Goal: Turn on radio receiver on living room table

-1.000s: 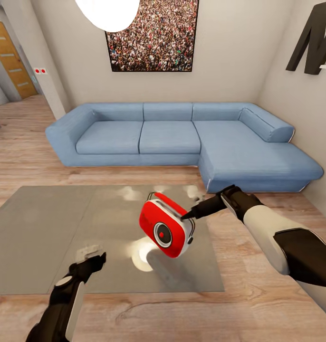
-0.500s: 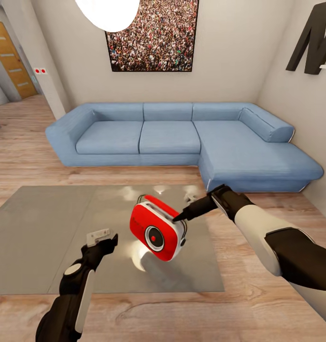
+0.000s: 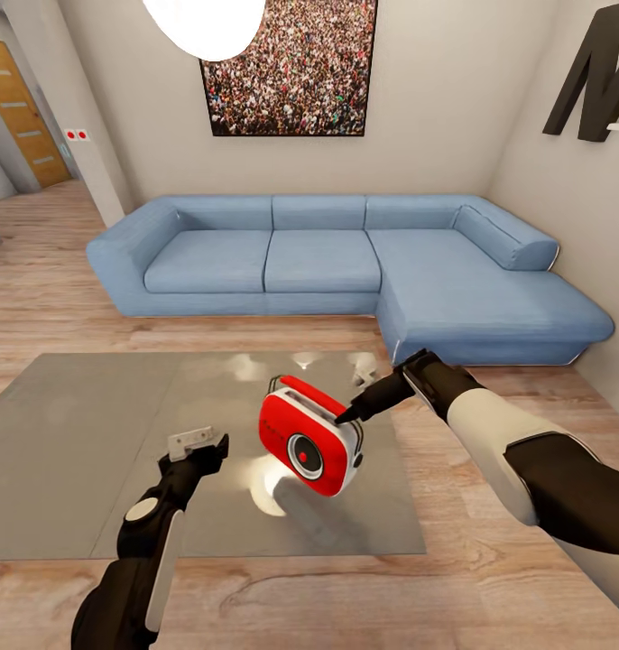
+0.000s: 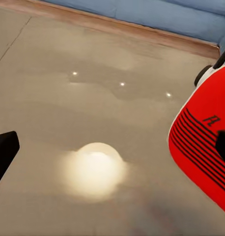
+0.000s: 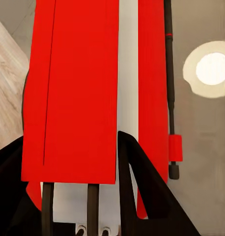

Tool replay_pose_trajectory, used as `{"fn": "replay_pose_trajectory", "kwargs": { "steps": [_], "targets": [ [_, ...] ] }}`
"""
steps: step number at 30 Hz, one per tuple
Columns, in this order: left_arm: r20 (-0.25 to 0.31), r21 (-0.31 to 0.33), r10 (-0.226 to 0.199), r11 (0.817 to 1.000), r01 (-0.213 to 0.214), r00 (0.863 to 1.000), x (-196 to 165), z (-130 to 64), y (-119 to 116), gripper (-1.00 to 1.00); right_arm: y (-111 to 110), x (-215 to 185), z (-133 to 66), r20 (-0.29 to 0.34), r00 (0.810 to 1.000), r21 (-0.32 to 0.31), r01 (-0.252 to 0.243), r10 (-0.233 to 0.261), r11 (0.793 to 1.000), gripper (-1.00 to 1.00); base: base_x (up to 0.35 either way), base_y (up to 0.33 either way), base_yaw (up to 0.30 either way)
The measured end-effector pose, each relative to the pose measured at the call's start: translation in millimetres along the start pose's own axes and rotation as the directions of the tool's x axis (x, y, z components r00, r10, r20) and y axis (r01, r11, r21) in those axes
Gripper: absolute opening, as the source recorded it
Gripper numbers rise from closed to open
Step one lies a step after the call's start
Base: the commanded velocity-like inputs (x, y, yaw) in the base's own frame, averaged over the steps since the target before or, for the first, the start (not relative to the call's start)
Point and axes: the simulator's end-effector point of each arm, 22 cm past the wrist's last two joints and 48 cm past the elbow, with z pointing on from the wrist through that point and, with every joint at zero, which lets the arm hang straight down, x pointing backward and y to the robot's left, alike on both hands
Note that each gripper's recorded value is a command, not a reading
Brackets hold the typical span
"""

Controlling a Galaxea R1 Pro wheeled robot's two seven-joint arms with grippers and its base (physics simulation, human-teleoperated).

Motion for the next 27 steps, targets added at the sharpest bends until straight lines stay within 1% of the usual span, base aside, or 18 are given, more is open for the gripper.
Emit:
{"fn": "replay_pose_trajectory", "kwargs": {
  "steps": [3,6,11,12,13,14,15,16,17,19,20,22,25,27],
  "targets": [
    [-0.010,0.017,0.002,1.000,-0.001,1.000,4,1.4,-4,1.00,-1,1,0.0,-0.008,1.000,0.007,0.007,-0.007,1.000,-1.00,0.000,0.000,0.000],
    [-0.004,0.026,-0.004,1.000,0.004,1.000,4,1.9,-4,1.00,-2,3,0.2,-0.014,1.000,0.011,0.012,-0.011,1.000,-1.00,0.000,0.000,0.000],
    [0.001,0.029,-0.016,0.999,0.016,1.000,3,2.2,3,1.00,-3,5,0.3,-0.025,1.000,0.018,0.019,-0.018,1.000,-1.00,0.000,0.000,0.000],
    [0.001,0.140,-0.021,0.990,0.021,1.000,2,0.2,-19,1.00,-3,-3,-2.2,0.020,1.000,0.003,-0.015,0.015,1.000,-1.00,0.000,0.000,0.000],
    [0.002,0.142,-0.021,0.990,0.021,1.000,2,0.0,-19,1.00,5,-19,-5.3,0.090,0.994,-0.041,-0.051,0.055,0.998,-1.00,0.000,0.000,0.000],
    [0.004,0.140,-0.022,0.990,0.021,1.000,1,-0.1,-18,1.00,10,-31,-9.0,0.138,0.986,-0.074,-0.083,0.093,0.994,-1.00,0.000,0.000,0.000],
    [0.004,0.136,-0.023,0.990,0.022,1.000,1,0.0,-16,1.00,9,-28,-8.0,0.126,0.989,-0.065,-0.075,0.083,0.995,-1.00,0.000,0.000,0.000],
    [0.004,0.132,-0.024,0.991,0.023,1.000,1,0.2,-14,1.00,5,-19,-4.8,0.086,0.995,-0.039,-0.051,0.054,0.998,-1.00,0.000,0.000,0.000],
    [0.004,0.125,-0.026,0.992,0.025,1.000,1,0.5,-11,1.00,3,-14,-3.5,0.067,0.997,-0.027,-0.037,0.039,0.999,-1.00,0.000,0.000,0.000],
    [0.002,0.123,-0.032,0.992,0.031,0.999,2,0.5,-8,1.00,7,-23,-5.9,0.103,0.993,-0.050,-0.060,0.065,0.997,-1.00,0.000,0.000,0.000],
    [0.001,0.126,-0.033,0.991,0.032,0.999,2,0.5,-9,1.00,7,-24,-6.4,0.109,0.992,-0.055,-0.064,0.069,0.996,-1.00,0.000,0.000,0.000],
    [-0.003,0.134,-0.030,0.991,0.031,1.000,3,0.5,-12,1.00,5,-19,-4.8,0.088,0.995,-0.041,-0.050,0.053,0.998,-1.00,0.000,0.000,0.000],
    [-0.009,0.167,-0.011,0.986,0.013,1.000,6,-0.5,-29,1.00,7,-22,-5.7,0.099,0.993,-0.051,-0.056,0.061,0.997,-1.00,0.000,0.000,0.000],
    [-0.012,0.195,0.008,0.981,-0.005,1.000,7,-1.9,-44,1.00,7,-20,-5.3,0.094,0.994,-0.050,-0.053,0.058,0.997,-1.00,0.000,0.000,0.000]
  ]
}}
